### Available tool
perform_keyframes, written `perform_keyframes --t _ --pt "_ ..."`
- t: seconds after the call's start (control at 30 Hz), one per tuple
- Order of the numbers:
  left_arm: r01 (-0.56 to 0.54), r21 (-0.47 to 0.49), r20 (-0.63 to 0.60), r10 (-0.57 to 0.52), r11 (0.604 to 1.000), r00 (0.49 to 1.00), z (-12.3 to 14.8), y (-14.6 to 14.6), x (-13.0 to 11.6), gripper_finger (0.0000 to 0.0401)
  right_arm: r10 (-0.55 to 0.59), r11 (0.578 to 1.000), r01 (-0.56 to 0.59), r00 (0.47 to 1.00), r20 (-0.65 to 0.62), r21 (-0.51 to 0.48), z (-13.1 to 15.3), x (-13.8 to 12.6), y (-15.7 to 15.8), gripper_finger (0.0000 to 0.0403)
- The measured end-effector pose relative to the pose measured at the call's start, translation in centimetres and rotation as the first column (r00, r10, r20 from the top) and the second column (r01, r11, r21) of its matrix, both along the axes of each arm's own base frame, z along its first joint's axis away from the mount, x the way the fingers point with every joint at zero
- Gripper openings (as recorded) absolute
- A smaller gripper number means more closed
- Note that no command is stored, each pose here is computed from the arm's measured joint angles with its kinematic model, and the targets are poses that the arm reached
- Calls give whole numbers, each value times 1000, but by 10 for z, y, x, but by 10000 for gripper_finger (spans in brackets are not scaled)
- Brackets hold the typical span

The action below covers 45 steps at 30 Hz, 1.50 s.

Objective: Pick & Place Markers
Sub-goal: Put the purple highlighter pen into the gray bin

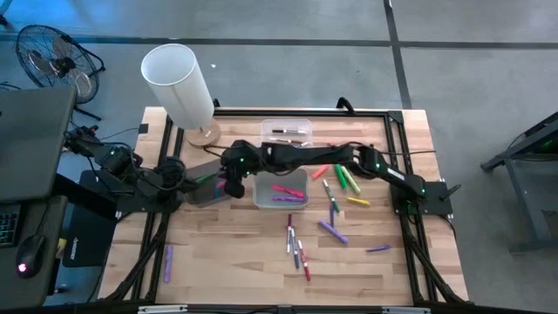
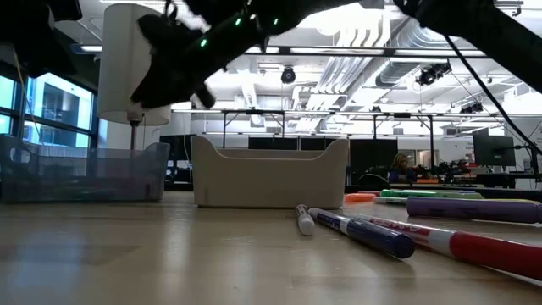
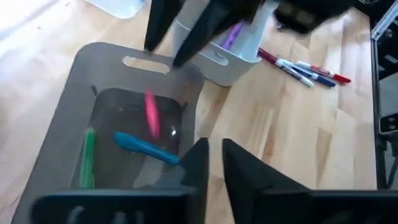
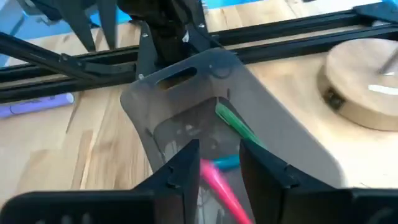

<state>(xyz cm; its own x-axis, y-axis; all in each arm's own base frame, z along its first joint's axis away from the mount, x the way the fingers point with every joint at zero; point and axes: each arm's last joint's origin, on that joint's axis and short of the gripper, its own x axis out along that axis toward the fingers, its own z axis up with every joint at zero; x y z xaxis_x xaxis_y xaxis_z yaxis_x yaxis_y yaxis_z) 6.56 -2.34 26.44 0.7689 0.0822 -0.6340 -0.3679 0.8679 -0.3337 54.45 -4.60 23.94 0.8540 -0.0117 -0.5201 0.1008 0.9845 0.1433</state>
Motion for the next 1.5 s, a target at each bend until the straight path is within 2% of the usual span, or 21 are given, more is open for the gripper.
perform_keyframes --t 0.13,0.3,0.4,0.47,0.53,0.6,0.7,0.8,0.9,1.0,1.07,1.13,1.17,1.23,1.37,1.43,1.5 --pt "-59 59 27 58 997 998 1 2 1 110 -16 1000 16 999 -34 3 35 -20 -6 116" --pt "-66 69 67 61 995 996 4 1 5 151 -18 1000 21 976 -217 8 72 -62 -6 93" --pt "-48 94 106 38 994 994 7 -2 9 154 -43 999 33 960 -275 -40 90 -87 -5 74" --pt "-104 103 153 88 989 984 10 -5 17 150 -68 997 50 953 -296 -66 93 -102 -3 64" --pt "-136 91 194 116 987 974 13 -12 30 138 -97 994 80 951 -294 -71 92 -118 -1 56" --pt "-122 108 205 98 987 974 13 -23 49 122 -123 992 109 955 -272 -64 93 -139 2 50" --pt "-81 170 152 55 982 987 7 -41 79 99 -153 988 153 955 -254 -20 90 -176 8 42" --pt "-93 194 47 85 977 995 -1 -59 108 85 -185 981 195 946 -265 11 81 -215 17 37" --pt "-126 104 -62 133 987 989 -1 -75 133 79 -233 970 241 940 -251 3 78 -256 26 32" --pt "-179 -17 -215 172 984 961 2 -92 154 79 -250 966 259 940 -232 12 72 -293 34 28" --pt "-231 -53 -363 197 971 911 2 -101 164 79 -254 964 266 942 -221 25 67 -315 38 25" --pt "-283 -62 -527 210 957 824 -1 -110 174 78 -260 961 273 944 -205 39 61 -334 40 23" --pt "-302 -55 -607 208 952 767 -3 -115 177 78 -260 961 273 946 -196 42 59 -343 41 23" --pt "-312 -32 -766 177 950 618 -12 -122 180 78 -257 962 270 949 -180 48 53 -357 41 23" --pt "-195 -149 -920 -63 969 388 -35 -148 178 78 -272 955 285 952 -141 81 43 -374 41 23" --pt "-130 -228 -931 -177 965 319 -46 -162 176 78 -281 950 293 952 -119 105 39 -379 41 23" --pt "-79 -269 -939 -243 960 243 -54 -172 170 78 -283 945 297 953 -111 135 35 -380 42 23"
